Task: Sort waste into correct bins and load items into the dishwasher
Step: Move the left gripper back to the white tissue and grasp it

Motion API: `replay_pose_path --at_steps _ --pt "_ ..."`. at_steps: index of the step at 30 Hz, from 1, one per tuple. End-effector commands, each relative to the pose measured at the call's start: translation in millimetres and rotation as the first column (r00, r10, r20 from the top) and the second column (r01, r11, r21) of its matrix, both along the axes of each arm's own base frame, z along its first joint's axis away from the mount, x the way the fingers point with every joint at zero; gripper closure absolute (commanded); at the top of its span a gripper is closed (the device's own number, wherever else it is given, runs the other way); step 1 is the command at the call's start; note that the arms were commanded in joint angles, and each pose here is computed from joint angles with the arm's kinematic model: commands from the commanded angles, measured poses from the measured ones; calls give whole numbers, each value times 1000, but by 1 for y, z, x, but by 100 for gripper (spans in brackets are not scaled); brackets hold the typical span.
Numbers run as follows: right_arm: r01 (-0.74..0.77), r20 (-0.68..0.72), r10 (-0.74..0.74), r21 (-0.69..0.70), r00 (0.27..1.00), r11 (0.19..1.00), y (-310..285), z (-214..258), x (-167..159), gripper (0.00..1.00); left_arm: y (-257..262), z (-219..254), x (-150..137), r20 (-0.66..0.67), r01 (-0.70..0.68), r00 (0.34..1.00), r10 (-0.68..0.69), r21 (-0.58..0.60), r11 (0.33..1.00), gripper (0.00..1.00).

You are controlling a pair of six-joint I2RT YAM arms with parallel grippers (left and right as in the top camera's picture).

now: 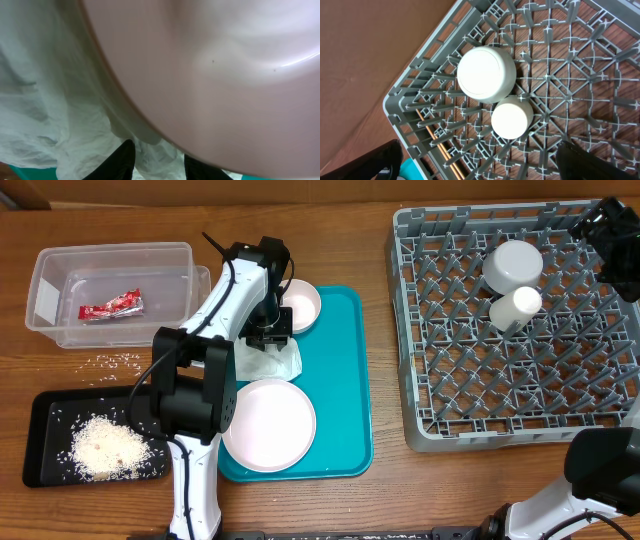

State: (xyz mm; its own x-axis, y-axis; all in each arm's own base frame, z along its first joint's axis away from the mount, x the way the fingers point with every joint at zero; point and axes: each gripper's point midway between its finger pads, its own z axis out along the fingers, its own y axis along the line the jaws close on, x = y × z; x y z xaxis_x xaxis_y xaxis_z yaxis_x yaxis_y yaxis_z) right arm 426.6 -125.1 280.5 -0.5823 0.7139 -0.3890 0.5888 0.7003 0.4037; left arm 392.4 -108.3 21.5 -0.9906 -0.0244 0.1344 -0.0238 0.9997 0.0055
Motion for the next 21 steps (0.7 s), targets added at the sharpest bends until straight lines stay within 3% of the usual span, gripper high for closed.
replay_pose_path --at_steps 1,4,7,14,21 --pt "-6 16 6 0 1000 1000 2 5 2 0 0 0 -2 -10 22 1000 -22 15 1000 69" --pt "-6 16 6 0 1000 1000 2 5 2 0 0 -1 -4 -16 22 1000 -22 16 1000 75" --pt "-6 16 6 0 1000 1000 2 5 2 0 1 -1 -6 -23 20 1000 -20 18 1000 96" --pt "-6 15 6 0 1000 1000 2 4 2 0 2 13 -10 -23 -13 1000 14 23 1000 96" --pt "-6 16 6 0 1000 1000 2 5 2 0 7 86 4 153 -29 988 32 -22 999 96"
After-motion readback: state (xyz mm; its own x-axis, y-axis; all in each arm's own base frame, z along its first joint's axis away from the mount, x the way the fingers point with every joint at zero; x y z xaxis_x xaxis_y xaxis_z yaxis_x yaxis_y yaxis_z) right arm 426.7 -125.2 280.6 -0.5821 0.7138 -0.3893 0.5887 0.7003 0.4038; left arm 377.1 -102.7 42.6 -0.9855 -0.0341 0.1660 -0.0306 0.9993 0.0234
